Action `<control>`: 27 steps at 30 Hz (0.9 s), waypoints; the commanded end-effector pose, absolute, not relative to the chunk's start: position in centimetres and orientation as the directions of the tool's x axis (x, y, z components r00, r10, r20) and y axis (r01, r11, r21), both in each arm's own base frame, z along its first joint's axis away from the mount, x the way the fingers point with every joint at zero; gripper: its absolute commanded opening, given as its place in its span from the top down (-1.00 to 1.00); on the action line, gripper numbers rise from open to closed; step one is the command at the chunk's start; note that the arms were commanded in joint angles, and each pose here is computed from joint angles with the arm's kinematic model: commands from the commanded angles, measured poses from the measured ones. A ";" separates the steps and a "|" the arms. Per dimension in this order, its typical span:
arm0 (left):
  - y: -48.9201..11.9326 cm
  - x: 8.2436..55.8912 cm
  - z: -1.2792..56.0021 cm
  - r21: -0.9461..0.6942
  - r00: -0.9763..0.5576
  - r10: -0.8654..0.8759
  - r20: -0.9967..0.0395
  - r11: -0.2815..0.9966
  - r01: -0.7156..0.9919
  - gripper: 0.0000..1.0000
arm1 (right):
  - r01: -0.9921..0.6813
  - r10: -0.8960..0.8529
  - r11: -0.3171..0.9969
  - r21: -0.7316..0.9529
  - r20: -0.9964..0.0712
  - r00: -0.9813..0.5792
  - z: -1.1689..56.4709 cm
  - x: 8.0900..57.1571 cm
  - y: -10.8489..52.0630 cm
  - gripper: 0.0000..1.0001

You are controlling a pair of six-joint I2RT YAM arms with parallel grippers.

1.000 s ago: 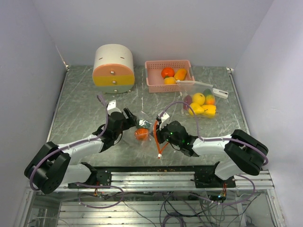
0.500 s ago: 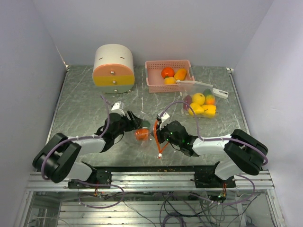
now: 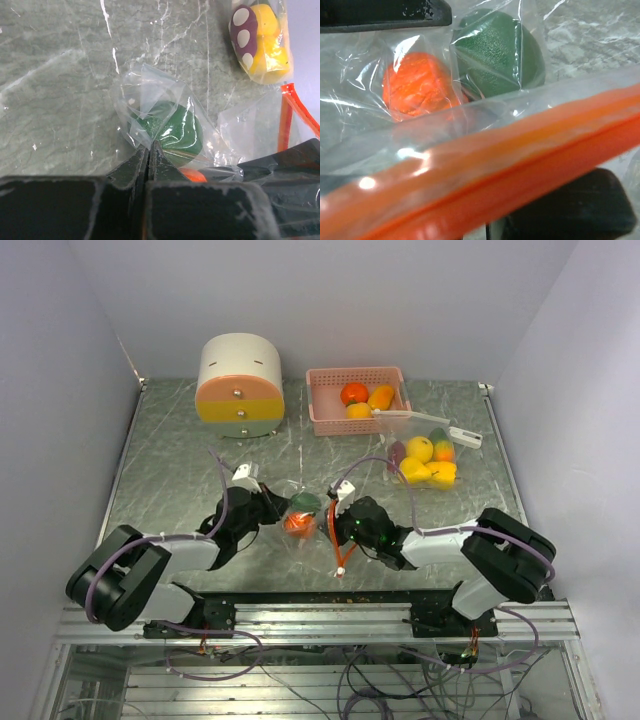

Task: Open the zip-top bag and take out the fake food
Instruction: Adjust the zipper food storage bag at the center of the board.

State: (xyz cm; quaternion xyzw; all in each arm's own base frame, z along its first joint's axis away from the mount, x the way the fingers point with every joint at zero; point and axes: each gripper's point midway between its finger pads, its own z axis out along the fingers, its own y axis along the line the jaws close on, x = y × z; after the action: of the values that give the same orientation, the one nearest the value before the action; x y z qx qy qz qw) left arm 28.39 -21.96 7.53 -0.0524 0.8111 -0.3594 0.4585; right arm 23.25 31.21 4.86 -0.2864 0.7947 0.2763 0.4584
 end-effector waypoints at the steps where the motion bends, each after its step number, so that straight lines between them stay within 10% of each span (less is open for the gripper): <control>1: -22.1 27.9 8.1 -0.638 -0.568 -0.412 -0.713 0.717 0.281 0.86 | -0.726 -0.175 0.661 0.191 -0.901 -0.396 5.8 23.7 32.3 0.58; 27: -19.5 28.4 1.3 -0.587 -0.633 -0.444 -0.634 0.809 0.020 0.86 | -0.869 -0.167 0.373 0.325 -0.898 -0.407 7.1 19.0 36.4 -0.31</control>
State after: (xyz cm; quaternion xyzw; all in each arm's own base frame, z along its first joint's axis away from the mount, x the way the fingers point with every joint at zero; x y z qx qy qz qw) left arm 28.22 -20.95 1.69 -0.1050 0.8502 -0.3172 0.4068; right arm 19.05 35.74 6.28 -0.3670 0.7305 0.4124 0.4019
